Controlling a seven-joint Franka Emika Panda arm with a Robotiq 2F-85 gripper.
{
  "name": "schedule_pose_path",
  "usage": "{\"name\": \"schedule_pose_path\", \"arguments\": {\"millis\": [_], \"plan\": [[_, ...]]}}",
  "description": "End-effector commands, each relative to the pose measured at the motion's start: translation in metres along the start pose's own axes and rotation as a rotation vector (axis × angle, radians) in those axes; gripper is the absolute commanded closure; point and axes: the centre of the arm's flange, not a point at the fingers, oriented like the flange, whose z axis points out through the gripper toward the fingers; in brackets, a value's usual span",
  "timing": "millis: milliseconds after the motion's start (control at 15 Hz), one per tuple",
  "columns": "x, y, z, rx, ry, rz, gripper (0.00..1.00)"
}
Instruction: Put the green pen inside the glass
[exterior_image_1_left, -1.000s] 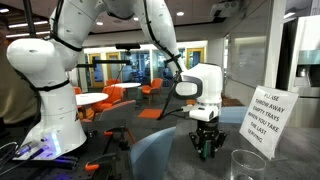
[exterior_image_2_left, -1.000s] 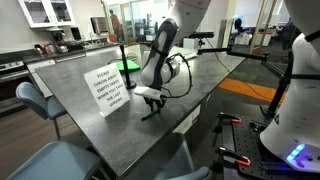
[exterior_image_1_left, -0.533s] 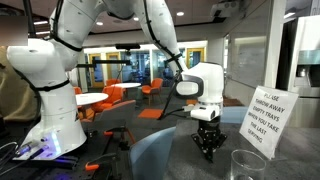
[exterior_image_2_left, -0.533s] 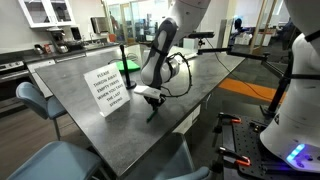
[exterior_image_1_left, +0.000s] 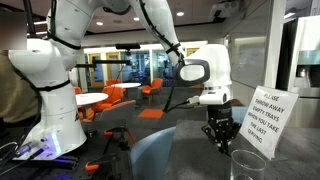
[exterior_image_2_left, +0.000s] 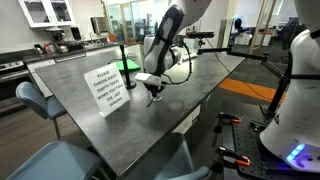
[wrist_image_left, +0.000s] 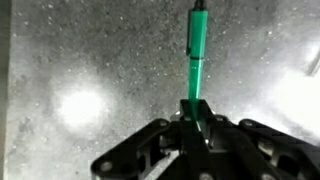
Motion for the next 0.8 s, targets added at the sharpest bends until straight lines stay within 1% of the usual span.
{"name": "schedule_pose_path", "arguments": {"millis": [0, 267, 400, 600, 733], "plan": [[0.002, 0.001, -0.033, 0.019, 0.07, -0.079, 0.97], [0.013, -0.011, -0.058, 0.029, 0.145, -0.152, 0.97], [0.023, -0.015, -0.068, 0.035, 0.225, -0.165, 0.97], [0.045, -0.028, -0.08, 0.05, 0.365, -0.112, 0.97], [0.057, -0.036, -0.086, 0.053, 0.432, -0.092, 0.97]]}}
